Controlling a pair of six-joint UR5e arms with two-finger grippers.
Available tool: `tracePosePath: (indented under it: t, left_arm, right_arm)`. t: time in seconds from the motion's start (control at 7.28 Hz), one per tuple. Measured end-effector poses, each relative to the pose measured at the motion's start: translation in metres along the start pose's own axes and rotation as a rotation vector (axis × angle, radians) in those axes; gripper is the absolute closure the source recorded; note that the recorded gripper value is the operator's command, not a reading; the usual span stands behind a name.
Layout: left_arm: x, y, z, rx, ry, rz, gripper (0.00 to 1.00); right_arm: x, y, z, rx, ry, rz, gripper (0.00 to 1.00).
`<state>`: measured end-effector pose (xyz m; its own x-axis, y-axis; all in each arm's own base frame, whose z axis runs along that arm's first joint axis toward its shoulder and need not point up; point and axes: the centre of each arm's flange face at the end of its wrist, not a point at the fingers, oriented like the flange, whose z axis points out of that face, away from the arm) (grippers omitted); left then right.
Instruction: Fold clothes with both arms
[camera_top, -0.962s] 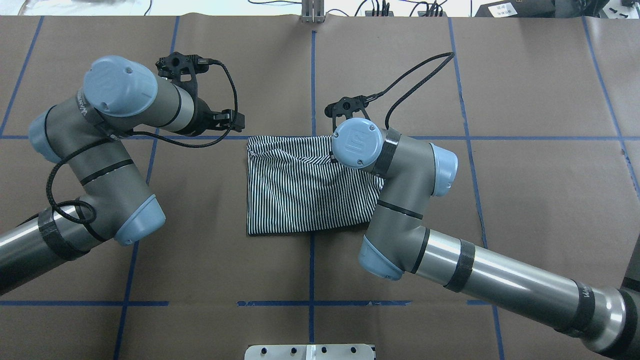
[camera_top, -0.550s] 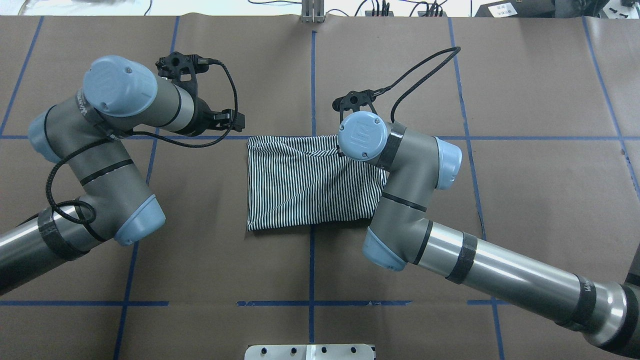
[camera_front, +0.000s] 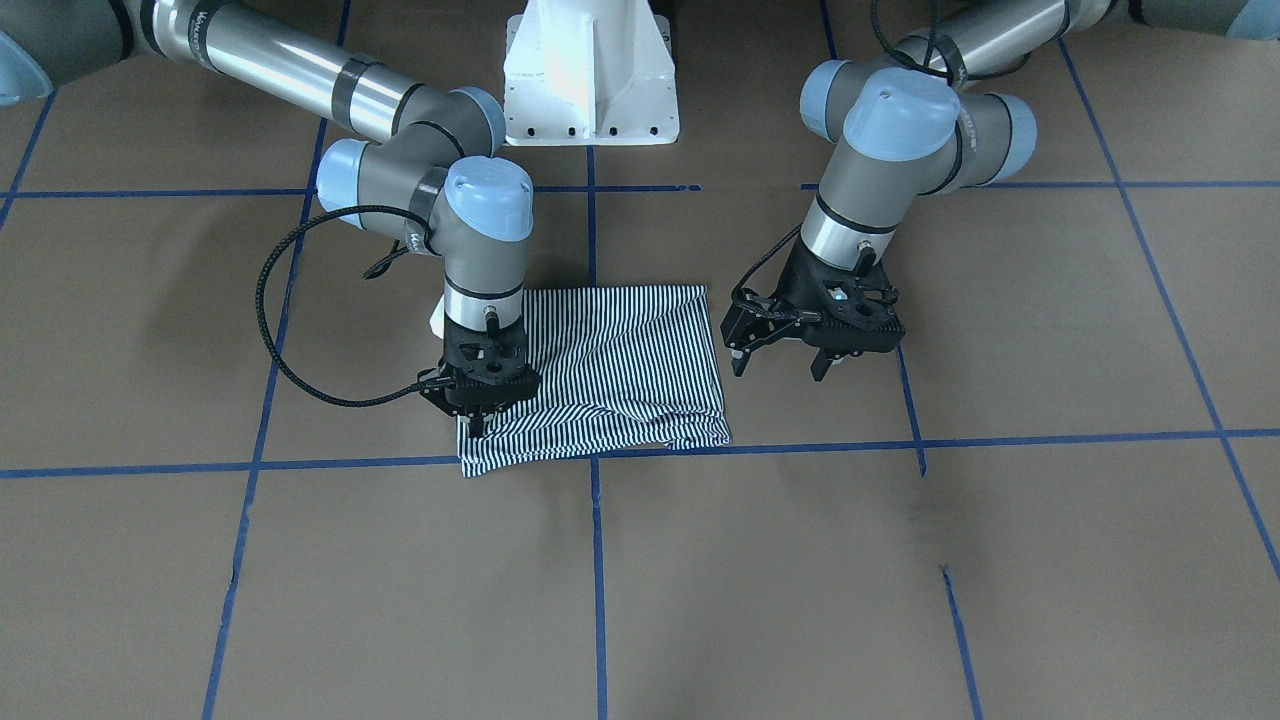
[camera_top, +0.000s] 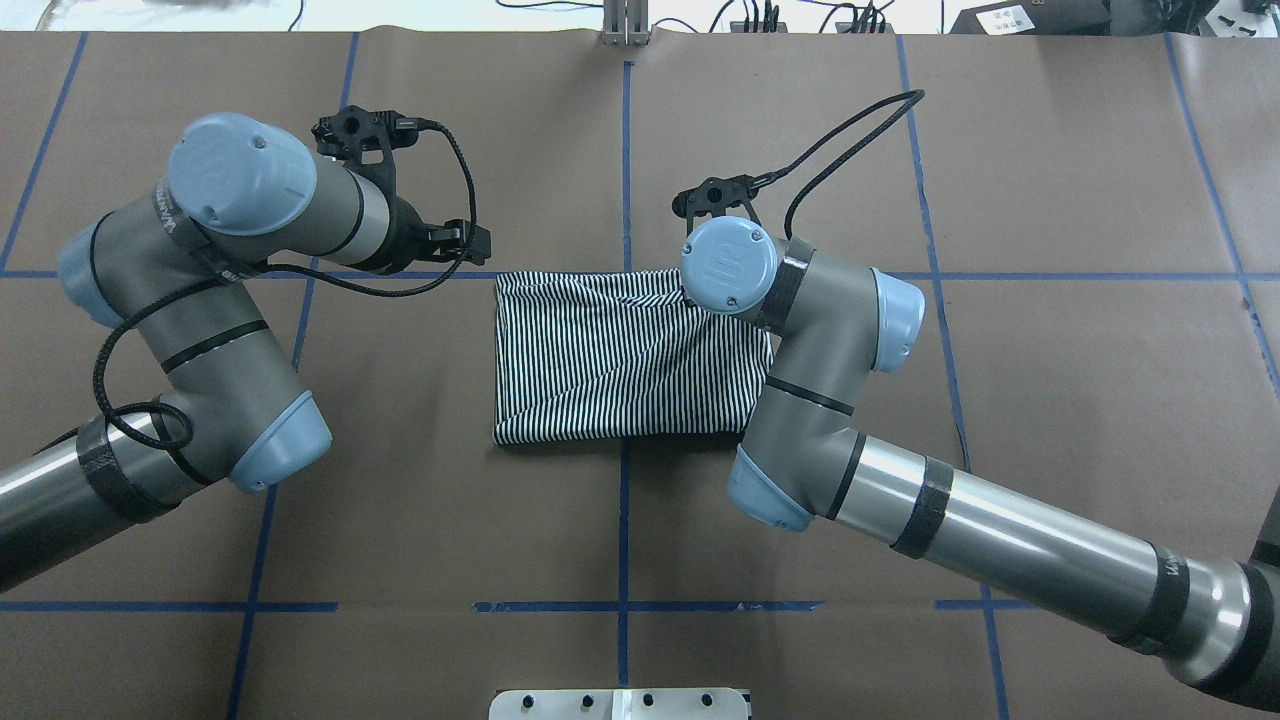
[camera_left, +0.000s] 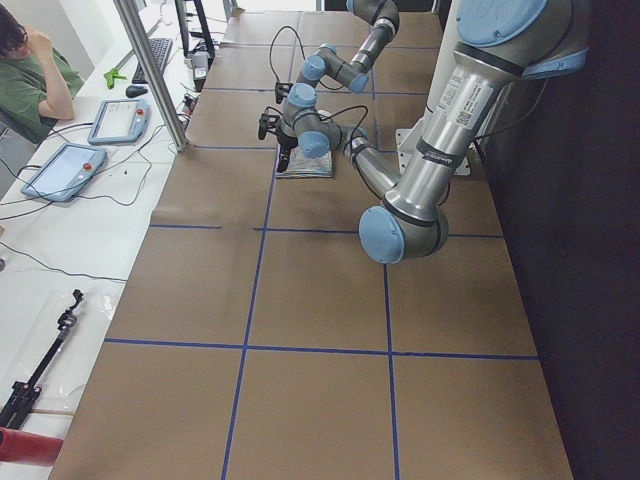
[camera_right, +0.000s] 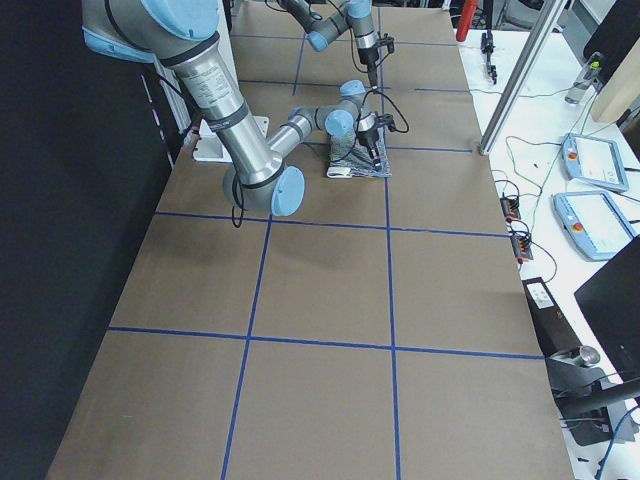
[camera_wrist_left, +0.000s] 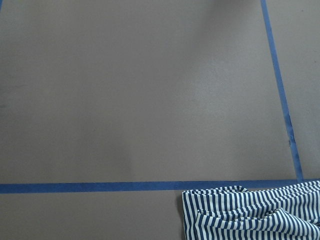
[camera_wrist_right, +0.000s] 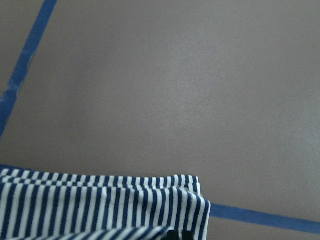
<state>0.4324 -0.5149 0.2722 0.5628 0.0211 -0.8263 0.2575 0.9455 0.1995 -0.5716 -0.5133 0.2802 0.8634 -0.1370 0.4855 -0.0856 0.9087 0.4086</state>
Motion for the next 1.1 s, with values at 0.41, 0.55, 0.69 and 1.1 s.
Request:
tracePosePath:
  t: [0.41,0.55,0.69,1.1]
  left_arm:
    - [0.006,0.009,0.011,-0.019,-0.005,-0.025,0.00]
    - [0.016,0.012,0.019,-0.028,-0.005,-0.058,0.00]
    - [0.033,0.015,0.032,-0.040,-0.004,-0.114,0.10]
    - [0.061,0.012,0.070,-0.018,-0.003,-0.273,0.23]
  right_arm:
    - [0.011,-0.039,-0.032,-0.021,-0.081,0.041,0.00]
    - [0.026,-0.055,-0.049,-0.043,-0.129,0.057,0.00]
    - [0.039,-0.067,-0.061,-0.054,-0.161,0.065,0.00]
    - [0.051,-0.072,-0.067,-0.059,-0.176,0.068,0.00]
